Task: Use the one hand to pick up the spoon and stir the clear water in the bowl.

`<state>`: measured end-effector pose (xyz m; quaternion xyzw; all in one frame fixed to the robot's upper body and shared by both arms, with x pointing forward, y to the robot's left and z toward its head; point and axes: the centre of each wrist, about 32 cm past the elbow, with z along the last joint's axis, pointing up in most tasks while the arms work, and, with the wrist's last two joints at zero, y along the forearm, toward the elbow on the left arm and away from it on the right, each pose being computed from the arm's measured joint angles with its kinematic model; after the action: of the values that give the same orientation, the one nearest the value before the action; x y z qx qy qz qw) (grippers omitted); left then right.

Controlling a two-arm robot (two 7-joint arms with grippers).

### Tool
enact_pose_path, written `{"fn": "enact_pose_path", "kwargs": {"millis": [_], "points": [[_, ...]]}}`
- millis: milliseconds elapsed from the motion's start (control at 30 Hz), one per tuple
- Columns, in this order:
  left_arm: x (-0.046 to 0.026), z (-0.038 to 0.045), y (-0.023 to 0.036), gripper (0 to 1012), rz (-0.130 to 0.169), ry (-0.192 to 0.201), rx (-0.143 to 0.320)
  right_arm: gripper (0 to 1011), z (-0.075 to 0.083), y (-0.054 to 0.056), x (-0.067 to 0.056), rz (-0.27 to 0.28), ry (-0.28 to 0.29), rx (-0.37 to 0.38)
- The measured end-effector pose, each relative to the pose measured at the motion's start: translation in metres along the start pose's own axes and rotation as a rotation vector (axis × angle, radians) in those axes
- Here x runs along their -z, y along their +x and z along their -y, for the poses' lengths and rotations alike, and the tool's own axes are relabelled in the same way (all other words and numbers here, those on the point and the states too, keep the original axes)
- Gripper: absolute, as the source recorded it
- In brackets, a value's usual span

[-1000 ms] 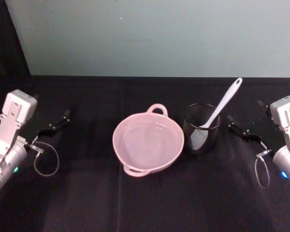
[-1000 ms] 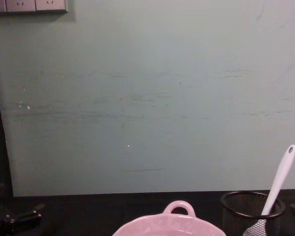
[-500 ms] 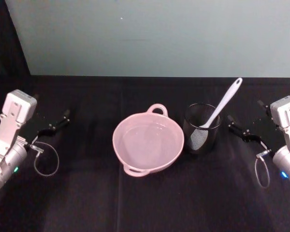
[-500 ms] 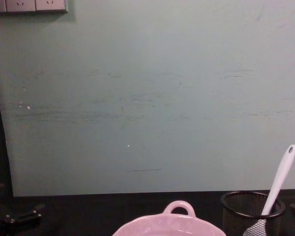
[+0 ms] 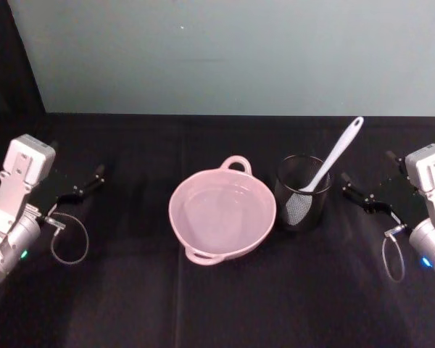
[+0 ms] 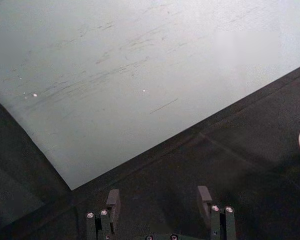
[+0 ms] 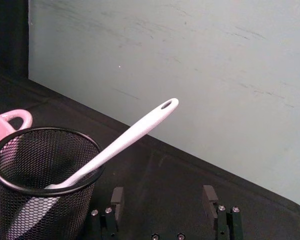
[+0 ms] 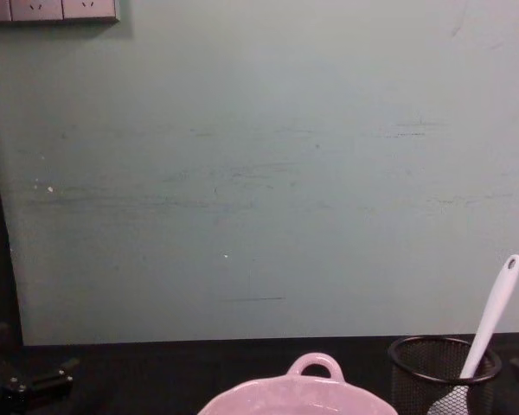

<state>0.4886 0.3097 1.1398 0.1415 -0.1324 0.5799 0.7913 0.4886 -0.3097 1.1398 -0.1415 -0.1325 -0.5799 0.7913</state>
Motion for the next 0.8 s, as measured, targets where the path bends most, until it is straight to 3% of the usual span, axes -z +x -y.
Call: {"fn": "enact_pose_path", "kwargs": {"millis": [300,567,800], "points": [[0.0000,0.0000,0.0000,1011,0.000,0.000,0.000,1002,0.002,0.000,-0.001,0.007,0.000,0.003],[0.0000,0.0000,0.0000,1011,0.000,0.000,0.000,1002,0.035,-0.003,-0.014,0.043,0.002,0.033],[0.0000,0.0000,0.0000,1011,0.000,0.000,0.000,1002,0.052,-0.003,-0.026,0.006,0.048,0.042]]}}
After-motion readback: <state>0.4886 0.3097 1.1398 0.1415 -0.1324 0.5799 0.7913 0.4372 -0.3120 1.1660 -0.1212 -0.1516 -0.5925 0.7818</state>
